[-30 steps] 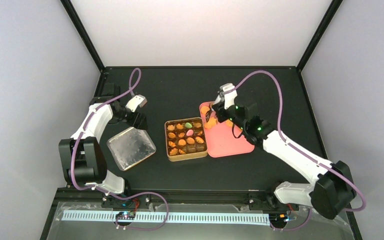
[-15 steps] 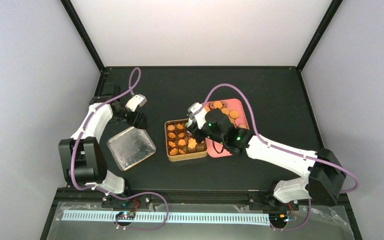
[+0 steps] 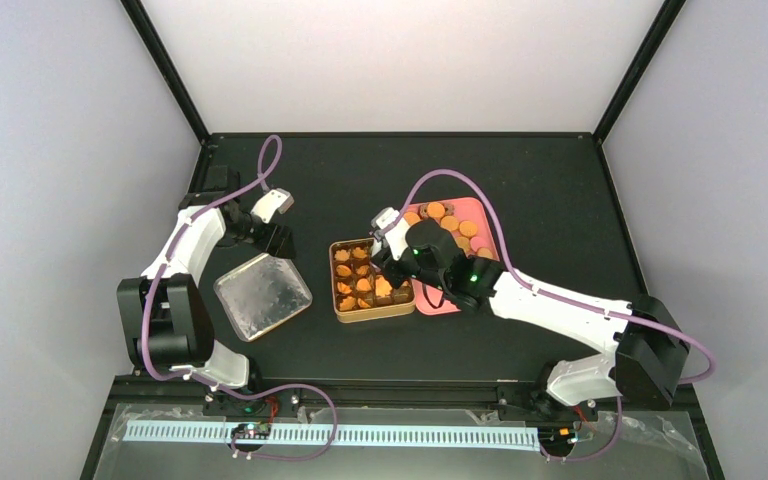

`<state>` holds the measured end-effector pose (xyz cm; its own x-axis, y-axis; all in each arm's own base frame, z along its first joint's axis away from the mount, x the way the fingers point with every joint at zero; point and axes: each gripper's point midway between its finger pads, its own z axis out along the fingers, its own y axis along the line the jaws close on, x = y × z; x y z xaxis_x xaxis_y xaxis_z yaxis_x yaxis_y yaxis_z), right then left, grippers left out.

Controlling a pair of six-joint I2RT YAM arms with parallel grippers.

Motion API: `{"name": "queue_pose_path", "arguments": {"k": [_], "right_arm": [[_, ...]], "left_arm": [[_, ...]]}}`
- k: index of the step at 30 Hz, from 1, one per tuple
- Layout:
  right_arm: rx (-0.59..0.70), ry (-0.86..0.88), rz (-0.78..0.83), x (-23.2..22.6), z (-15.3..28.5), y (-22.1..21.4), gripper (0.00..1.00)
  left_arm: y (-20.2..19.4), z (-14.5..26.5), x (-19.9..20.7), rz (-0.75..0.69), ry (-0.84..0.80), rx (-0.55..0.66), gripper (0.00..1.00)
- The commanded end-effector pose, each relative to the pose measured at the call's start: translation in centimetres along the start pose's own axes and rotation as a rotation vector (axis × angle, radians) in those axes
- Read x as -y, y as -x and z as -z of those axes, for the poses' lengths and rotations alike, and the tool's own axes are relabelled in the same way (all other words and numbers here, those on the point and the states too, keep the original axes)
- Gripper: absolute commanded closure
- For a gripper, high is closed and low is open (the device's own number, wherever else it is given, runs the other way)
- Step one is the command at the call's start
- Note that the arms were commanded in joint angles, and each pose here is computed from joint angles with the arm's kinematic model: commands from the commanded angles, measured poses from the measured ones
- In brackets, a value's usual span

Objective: Pack the cookies
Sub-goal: Place the fake cookies in the empty pocket of the box.

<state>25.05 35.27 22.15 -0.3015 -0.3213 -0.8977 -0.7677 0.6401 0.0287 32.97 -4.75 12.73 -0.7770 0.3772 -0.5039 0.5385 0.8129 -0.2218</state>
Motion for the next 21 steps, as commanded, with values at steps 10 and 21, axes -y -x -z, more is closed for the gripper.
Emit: {"name": "queue_pose_path", "arguments": {"k": [10, 21], "right_arm": [[0.047, 0.044, 0.005, -0.88, 1.36, 1.05, 0.68], [0.039, 0.047, 0.009, -0.97, 1.08, 0.83, 0.64]], "left_arm": [[1.23, 0.99, 0.02, -0.006, 0.0, 0.039, 0.18], [1.23, 1.07, 0.02, -0.006, 0.001, 0.041, 0.18]]}}
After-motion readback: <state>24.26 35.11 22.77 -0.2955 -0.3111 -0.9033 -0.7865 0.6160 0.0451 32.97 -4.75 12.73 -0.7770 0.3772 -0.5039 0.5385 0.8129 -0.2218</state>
